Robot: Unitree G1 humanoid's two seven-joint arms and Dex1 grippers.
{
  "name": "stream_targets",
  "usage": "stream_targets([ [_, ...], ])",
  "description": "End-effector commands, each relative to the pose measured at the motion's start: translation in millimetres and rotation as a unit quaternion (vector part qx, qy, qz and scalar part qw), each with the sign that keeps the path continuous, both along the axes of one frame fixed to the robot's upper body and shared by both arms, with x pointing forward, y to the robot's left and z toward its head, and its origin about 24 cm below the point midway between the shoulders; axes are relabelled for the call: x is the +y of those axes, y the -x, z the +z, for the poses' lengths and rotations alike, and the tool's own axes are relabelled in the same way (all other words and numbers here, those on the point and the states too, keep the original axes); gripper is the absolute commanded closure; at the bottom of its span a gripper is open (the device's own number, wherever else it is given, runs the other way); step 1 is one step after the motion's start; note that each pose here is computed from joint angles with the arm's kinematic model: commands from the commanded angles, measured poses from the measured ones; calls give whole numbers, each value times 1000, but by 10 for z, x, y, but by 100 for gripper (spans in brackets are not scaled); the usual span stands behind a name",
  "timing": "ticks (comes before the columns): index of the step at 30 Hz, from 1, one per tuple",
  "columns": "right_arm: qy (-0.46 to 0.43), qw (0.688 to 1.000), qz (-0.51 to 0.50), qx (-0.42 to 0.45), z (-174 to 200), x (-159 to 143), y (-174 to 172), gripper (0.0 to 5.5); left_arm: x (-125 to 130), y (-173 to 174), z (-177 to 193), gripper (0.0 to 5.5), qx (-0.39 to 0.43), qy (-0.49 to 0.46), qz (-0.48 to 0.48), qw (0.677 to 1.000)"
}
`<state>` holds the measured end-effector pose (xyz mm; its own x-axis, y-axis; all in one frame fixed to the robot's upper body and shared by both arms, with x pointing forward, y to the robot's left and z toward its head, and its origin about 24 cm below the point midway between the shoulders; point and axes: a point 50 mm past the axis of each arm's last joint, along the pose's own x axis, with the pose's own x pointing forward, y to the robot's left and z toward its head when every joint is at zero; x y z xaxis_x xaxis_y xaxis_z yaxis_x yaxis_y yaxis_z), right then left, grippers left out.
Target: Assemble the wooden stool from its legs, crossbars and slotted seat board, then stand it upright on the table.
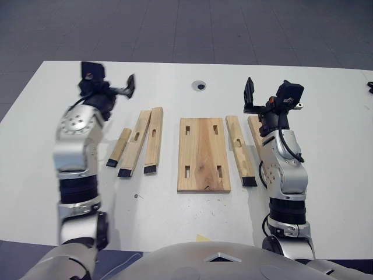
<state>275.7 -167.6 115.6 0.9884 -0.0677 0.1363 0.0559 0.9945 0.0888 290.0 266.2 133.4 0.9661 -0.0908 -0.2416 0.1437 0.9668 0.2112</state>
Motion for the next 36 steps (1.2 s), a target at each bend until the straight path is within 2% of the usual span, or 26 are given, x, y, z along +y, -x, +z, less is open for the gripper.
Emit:
stream_targets([
  [1, 5, 1000, -21, 4, -28, -51, 56, 11, 167, 114, 16, 10, 69, -8, -86, 994],
  [6, -5, 1000, -29, -1, -33, -16, 52, 11, 256, 248, -236, 10, 168, -31, -142, 975],
  [11, 4, 1000, -30, 0, -39, -8, 42, 11, 295, 386, -540, 10, 235, -48, -151, 959],
  [19, 9, 999, -32, 4, -58, -17, 45, 11, 275, 439, -687, 10, 258, -104, -152, 949],
  [28, 6, 999, -37, 15, -111, -5, 99, 11, 343, 403, -567, 10, 250, -132, -155, 947],
  [36, 9, 999, -36, 19, -115, 8, 92, 10, 304, 629, -755, 131, 300, -102, -188, 930],
])
